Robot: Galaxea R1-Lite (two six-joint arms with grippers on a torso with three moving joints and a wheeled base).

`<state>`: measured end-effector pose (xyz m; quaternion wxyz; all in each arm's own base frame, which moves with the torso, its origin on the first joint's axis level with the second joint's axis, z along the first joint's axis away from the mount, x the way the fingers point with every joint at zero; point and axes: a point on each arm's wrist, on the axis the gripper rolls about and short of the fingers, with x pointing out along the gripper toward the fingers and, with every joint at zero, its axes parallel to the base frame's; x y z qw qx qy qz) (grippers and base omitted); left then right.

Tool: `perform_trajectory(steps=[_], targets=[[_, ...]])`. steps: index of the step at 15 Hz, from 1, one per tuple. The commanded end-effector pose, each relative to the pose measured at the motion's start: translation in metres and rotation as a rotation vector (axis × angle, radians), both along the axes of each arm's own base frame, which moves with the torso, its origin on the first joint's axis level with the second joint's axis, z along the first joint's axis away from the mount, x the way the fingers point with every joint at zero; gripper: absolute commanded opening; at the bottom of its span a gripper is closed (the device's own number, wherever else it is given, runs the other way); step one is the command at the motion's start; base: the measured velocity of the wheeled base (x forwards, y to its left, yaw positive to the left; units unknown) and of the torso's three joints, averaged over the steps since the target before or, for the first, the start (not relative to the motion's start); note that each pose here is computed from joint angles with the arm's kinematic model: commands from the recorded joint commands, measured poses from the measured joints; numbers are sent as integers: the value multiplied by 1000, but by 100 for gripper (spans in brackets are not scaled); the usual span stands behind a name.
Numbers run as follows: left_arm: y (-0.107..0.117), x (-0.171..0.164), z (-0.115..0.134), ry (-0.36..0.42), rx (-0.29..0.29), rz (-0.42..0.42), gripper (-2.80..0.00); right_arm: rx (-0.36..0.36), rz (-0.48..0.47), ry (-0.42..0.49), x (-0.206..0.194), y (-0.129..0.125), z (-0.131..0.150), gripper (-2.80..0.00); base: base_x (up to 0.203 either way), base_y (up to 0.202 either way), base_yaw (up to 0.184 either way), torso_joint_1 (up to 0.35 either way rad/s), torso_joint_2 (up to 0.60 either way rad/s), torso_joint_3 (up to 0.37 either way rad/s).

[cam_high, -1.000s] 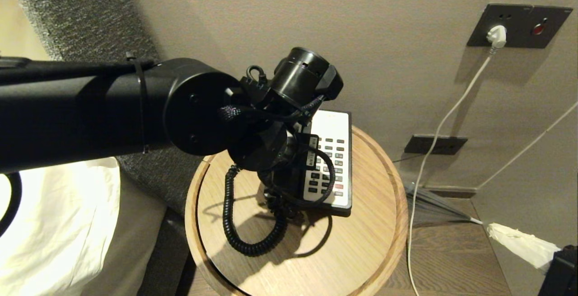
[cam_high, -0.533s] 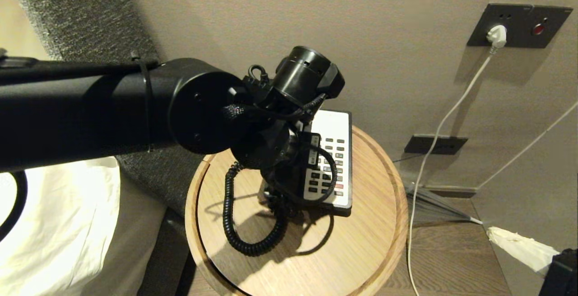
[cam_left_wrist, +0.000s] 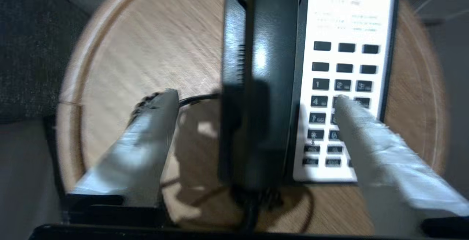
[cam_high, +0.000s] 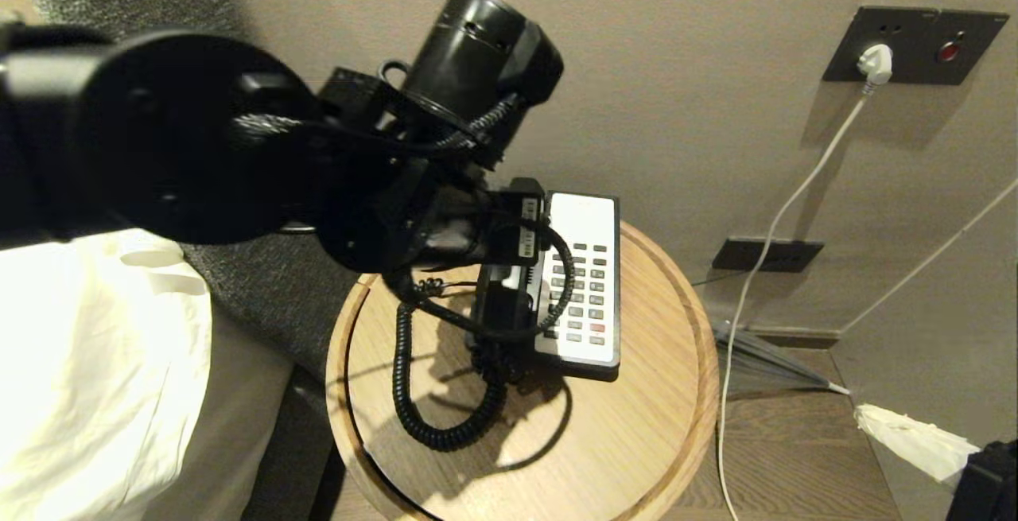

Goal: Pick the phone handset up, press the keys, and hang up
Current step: Put the handset back, then end the call using the dial pad

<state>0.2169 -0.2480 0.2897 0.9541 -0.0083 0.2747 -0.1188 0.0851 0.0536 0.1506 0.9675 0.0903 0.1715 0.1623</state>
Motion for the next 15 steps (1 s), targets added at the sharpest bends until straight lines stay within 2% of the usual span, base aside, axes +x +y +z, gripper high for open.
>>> perform_trajectory(steps=[1,5,9,12,15], targets=[[29,-25,28,-51,-66,-2,-280,-1,5,2,3,2,2,-280,0,0,0,0,0,0],[88,-80,55,-111,-177,-34,-280,-23,42,53,22,17,17,-280,0,0,0,0,0,0],[135,-118,74,-169,-303,-42,-280,-57,101,95,64,55,31,-280,0,0,0,0,0,0],[156,-132,76,-198,-344,-30,-280,-76,159,109,92,95,35,-280,0,0,0,0,0,0],[166,-139,79,-216,-369,-27,-280,-92,231,119,103,129,32,-280,0,0,0,0,0,0]])
